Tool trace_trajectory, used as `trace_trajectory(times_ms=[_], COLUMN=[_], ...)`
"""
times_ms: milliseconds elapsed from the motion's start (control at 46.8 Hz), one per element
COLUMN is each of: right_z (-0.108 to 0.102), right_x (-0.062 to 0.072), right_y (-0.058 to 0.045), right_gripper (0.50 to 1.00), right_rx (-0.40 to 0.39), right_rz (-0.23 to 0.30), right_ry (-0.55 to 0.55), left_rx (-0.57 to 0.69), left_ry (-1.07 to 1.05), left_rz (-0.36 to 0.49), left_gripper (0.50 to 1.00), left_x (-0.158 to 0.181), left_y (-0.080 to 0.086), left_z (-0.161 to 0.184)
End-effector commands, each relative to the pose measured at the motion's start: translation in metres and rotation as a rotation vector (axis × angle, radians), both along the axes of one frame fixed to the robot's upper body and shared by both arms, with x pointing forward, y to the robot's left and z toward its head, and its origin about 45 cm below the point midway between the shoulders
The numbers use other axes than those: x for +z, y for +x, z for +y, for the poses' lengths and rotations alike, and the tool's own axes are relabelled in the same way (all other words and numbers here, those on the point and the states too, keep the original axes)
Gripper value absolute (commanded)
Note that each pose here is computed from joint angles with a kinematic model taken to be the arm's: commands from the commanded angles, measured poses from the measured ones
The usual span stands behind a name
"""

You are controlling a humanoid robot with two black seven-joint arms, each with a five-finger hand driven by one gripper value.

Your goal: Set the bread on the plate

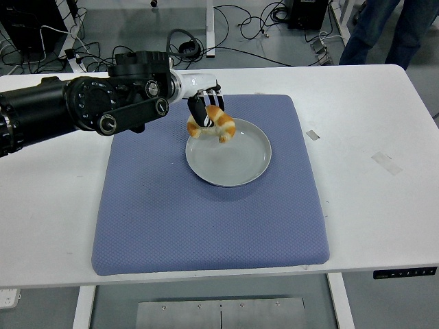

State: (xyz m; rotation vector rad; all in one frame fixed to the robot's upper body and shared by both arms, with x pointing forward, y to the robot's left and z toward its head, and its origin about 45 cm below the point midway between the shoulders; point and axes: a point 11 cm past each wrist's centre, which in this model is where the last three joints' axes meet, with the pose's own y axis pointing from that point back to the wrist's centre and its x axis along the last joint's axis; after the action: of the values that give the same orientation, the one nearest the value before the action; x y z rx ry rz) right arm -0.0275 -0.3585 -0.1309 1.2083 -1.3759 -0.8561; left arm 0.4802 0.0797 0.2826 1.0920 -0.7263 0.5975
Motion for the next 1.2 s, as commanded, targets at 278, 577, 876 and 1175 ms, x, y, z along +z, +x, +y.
trace_trajectory(times_ms=[278, 577, 876, 1175], right_z=[0.000, 0.000, 0.000, 0.000], right_x=[0.000, 0.000, 0.000, 0.000], right_y=[0.000, 0.000, 0.000, 0.000], right_gripper=[1.000, 1.000, 1.000, 1.000], right_rx=[0.001, 0.000, 0.000, 0.000], right_rz=[0.000, 0.000, 0.000, 0.000], right_ry=[0.000, 0.000, 0.000, 0.000], left_rx=[-0.028, -0.018, -0.012, -0.021], left_ry=[-0.026, -0.026, -0.050, -0.068], left_rz=[0.035, 0.048, 0.042, 0.068], left_gripper=[0.500, 0.500, 0.557, 0.675], left_x=[-0.016, -0.026, -0.020, -0.020], left_y=[-0.013, -0.014, -0.012, -0.015], left_z=[-0.023, -0.020, -0.022, -0.026])
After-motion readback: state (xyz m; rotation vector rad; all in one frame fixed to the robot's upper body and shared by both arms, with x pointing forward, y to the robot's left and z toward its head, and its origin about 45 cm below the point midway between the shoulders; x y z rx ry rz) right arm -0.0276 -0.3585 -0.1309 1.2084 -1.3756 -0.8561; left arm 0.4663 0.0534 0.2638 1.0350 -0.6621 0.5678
